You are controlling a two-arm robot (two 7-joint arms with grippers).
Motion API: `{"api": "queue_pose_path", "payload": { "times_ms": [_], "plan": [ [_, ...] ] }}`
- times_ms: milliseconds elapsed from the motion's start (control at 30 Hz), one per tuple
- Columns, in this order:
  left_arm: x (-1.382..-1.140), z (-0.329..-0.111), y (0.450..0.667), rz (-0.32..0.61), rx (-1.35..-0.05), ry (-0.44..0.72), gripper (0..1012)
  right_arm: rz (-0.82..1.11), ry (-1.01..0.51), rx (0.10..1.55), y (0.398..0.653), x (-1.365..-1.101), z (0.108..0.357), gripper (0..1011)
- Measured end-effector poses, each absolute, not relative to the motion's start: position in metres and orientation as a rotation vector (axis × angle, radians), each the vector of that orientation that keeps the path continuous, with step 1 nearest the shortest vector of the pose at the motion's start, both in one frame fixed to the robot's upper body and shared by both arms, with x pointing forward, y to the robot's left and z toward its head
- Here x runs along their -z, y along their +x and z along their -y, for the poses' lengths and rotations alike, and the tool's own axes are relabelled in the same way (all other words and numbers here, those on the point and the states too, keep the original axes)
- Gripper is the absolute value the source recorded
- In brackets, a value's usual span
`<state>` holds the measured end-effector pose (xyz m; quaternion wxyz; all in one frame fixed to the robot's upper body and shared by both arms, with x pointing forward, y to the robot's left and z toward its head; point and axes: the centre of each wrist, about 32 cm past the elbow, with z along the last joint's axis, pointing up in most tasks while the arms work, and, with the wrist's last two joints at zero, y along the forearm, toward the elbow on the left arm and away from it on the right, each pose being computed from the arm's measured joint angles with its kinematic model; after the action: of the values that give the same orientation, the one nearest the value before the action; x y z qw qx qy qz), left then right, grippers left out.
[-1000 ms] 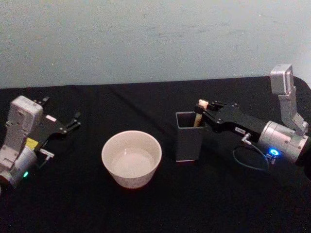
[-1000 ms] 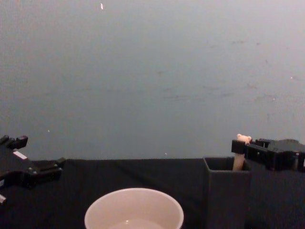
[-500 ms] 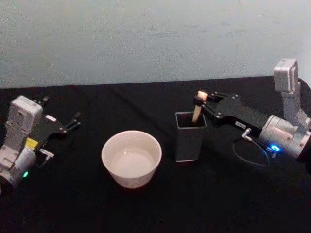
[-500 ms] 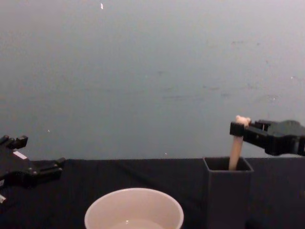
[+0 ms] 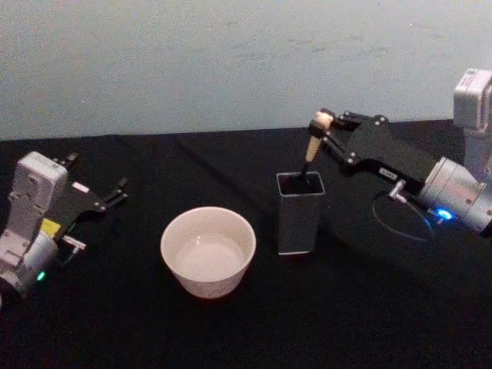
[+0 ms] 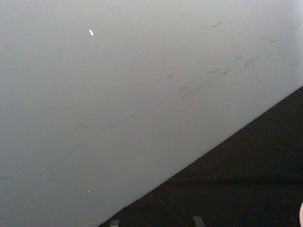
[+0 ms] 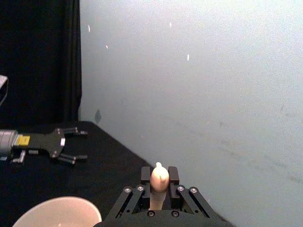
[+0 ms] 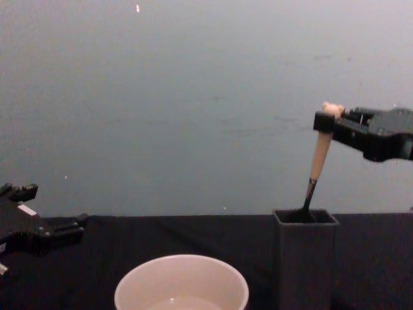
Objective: Pick up the stirring spoon with one hand, stir inside the cup, then place it back in its original position.
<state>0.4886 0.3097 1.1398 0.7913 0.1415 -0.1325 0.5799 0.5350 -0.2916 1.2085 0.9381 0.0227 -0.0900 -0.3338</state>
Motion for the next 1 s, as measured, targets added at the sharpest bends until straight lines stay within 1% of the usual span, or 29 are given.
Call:
{"api": "queue_pose_path", "payload": {
  "times_ms": [267,567,800,1000],
  "plan": [
    [-1.14,-0.31,0.489,0.285,-1.248,0.304,1001,0.223,0.104,0.668,0.534,-1.223,0.292,214],
    [-1.14,-0.31,0.489,0.285,-1.248,0.304,1002,0.257,0.14,0.664,0.534,-1.231,0.289,214],
    [-1.14,-0.31,0.489,0.285,-1.248,0.304,1001,0.258,0.156,0.638,0.538,-1.231,0.277,214],
    [-1.14,-0.31,0.489,0.285,-1.248,0.304,1001,0.237,0.155,0.587,0.544,-1.227,0.262,214]
  ]
}}
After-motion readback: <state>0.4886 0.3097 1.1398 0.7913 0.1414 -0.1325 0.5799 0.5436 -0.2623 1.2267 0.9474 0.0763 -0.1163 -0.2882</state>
